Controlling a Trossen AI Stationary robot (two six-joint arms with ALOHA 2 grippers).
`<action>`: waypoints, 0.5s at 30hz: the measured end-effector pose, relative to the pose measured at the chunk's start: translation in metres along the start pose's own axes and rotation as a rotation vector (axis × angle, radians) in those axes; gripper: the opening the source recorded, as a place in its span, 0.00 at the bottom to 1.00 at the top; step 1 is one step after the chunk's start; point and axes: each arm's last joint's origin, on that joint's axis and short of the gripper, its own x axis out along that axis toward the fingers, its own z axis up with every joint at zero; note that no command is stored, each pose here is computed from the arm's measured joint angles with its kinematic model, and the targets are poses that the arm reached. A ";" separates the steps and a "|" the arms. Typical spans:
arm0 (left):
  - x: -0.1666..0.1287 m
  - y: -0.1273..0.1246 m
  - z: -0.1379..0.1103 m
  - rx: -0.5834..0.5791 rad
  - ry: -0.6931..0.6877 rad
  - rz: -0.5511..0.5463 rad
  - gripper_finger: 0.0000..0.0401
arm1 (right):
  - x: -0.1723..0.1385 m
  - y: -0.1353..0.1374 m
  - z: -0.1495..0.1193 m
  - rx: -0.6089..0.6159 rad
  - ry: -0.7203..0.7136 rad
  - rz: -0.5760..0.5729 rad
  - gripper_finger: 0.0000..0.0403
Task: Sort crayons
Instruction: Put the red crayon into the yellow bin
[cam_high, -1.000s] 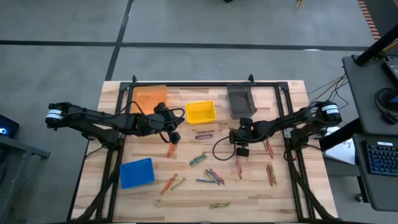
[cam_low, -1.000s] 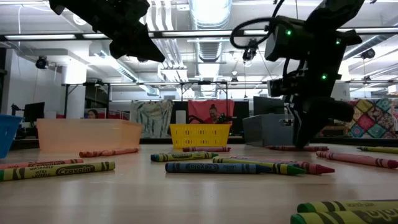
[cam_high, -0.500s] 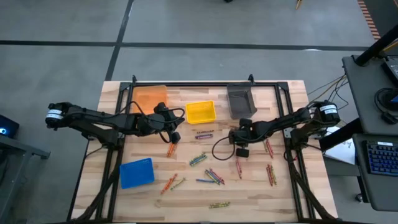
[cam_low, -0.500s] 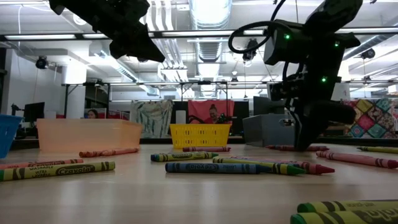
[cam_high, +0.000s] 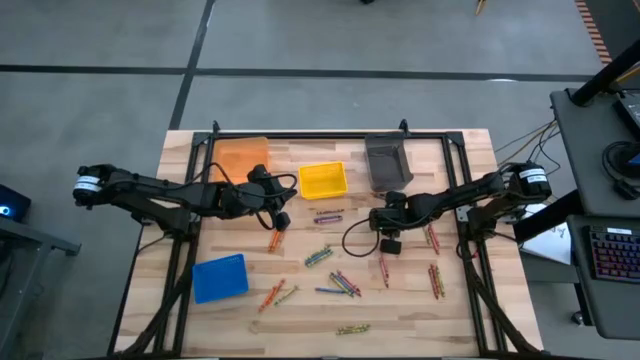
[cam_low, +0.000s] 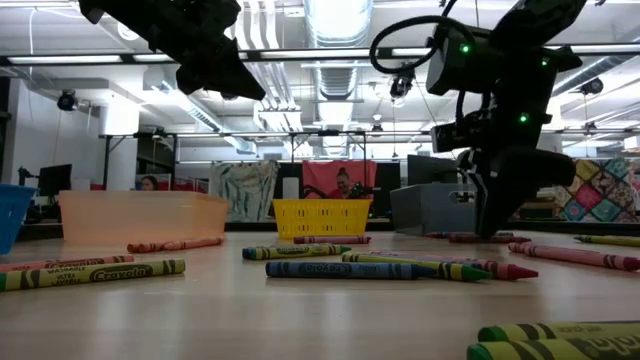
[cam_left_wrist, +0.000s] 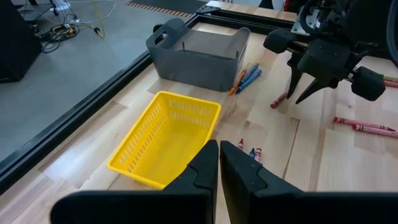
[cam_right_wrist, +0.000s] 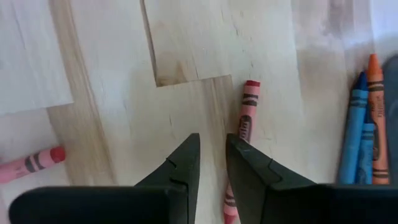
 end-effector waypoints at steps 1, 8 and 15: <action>0.000 0.000 0.000 0.000 -0.001 0.000 0.00 | -0.002 0.000 0.000 0.001 -0.002 0.000 0.17; 0.000 0.000 0.001 -0.004 -0.006 -0.001 0.00 | -0.012 -0.002 0.000 0.013 -0.045 0.006 0.22; 0.000 0.000 0.001 -0.004 -0.007 -0.001 0.00 | -0.008 -0.008 0.001 0.026 -0.033 -0.029 0.31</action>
